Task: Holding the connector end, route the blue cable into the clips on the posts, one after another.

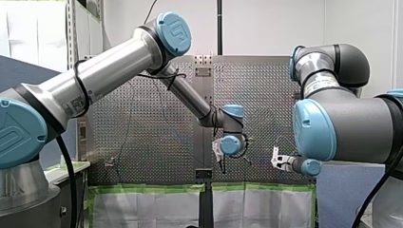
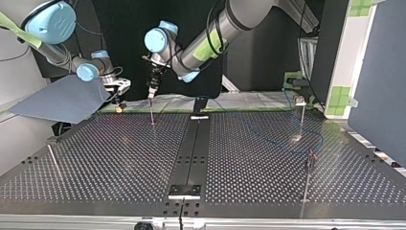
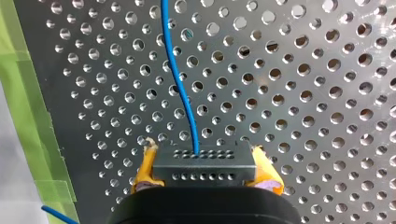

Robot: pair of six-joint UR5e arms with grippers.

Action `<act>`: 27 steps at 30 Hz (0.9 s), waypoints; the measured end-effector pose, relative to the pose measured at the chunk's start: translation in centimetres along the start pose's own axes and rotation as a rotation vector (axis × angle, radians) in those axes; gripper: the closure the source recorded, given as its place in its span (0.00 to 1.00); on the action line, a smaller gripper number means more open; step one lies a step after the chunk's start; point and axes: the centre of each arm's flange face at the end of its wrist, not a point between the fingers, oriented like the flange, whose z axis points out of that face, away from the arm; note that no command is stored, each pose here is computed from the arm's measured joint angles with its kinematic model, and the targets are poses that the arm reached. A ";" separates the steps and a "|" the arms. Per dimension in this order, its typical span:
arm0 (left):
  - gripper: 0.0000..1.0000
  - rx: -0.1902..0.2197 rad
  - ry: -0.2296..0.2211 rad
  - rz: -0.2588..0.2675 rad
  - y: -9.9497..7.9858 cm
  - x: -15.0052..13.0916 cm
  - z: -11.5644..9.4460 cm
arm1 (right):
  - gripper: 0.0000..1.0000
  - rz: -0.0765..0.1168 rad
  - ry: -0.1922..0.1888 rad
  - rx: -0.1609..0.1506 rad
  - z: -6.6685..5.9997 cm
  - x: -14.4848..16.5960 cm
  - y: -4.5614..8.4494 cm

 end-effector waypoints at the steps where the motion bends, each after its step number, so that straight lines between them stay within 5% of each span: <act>1: 0.00 0.003 -0.009 -0.014 -0.6 -0.3 -0.6 | 1.00 0.000 0.000 0.000 0.0 0.0 0.0; 7: 0.00 -0.003 -0.067 -0.090 -2.2 -2.3 -3.0 | 1.00 -0.001 0.000 0.000 0.0 0.0 0.0; 15: 0.00 -0.052 -0.154 -0.163 -1.5 -5.6 -4.3 | 1.00 -0.001 0.000 0.001 0.0 0.0 -0.1; 27: 0.00 -0.071 -0.238 -0.210 -0.8 -10.0 -6.9 | 1.00 -0.003 0.000 -0.010 0.0 0.0 0.1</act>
